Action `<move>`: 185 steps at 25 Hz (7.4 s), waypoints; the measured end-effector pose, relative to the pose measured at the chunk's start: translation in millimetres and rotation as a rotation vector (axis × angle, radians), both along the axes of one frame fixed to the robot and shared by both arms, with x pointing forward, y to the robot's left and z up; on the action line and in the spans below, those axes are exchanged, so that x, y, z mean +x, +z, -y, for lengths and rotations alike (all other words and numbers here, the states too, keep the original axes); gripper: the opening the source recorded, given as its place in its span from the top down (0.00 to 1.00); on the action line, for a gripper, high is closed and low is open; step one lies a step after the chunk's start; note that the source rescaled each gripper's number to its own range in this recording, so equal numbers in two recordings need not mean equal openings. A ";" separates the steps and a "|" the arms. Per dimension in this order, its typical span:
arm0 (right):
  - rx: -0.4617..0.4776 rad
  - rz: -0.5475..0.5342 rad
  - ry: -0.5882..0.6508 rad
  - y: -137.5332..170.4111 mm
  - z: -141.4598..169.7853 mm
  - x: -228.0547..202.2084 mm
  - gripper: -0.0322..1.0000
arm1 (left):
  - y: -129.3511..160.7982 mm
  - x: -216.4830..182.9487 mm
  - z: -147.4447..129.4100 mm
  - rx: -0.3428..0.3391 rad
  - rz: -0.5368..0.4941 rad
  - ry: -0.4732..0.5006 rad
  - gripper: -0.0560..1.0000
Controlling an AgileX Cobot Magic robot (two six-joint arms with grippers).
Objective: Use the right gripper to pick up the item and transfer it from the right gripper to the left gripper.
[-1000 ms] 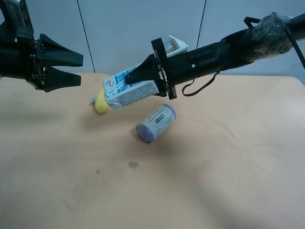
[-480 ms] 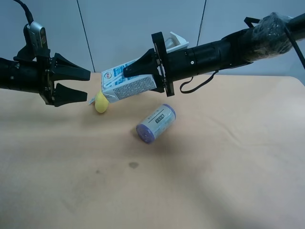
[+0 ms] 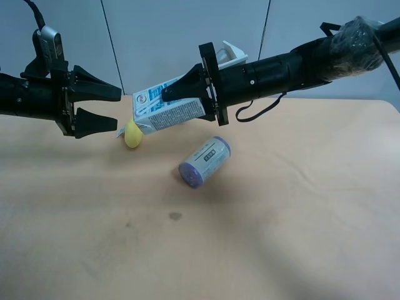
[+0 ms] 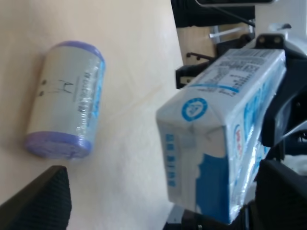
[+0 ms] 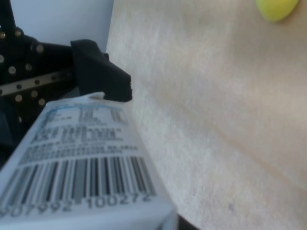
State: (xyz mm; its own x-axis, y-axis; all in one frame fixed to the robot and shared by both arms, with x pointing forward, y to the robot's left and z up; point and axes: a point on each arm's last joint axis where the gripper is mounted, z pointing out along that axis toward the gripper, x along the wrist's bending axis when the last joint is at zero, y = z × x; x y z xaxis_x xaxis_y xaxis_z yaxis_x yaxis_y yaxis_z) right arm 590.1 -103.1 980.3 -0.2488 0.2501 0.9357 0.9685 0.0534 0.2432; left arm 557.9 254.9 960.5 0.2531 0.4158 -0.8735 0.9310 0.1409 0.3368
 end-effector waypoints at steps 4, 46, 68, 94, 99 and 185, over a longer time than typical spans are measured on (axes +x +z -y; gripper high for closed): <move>0.003 0.003 -0.001 0.3 -0.1 0.2 0.97 | 1.9 -2.3 25.8 -0.024 0.009 -0.056 0.04; 0.100 0.013 -0.061 8.9 -5.9 4.3 0.97 | 8.2 -1.1 48.5 -0.097 0.020 -0.047 0.02; 0.102 0.014 -0.062 9.1 -5.9 4.4 0.97 | 9.3 -5.1 64.4 -0.112 0.011 -0.082 0.03; 0.082 -0.006 -0.059 9.8 -5.6 3.3 0.97 | 8.2 27.7 45.0 -0.087 -0.013 -0.054 0.09; 0.082 -0.007 -0.060 10.2 -5.5 3.3 0.97 | 7.6 29.0 45.3 -0.106 -0.020 -0.044 0.09; -0.608 0.324 -0.016 44.3 69.6 -11.3 0.21 | 30.0 27.1 47.4 -0.144 -0.100 0.042 0.93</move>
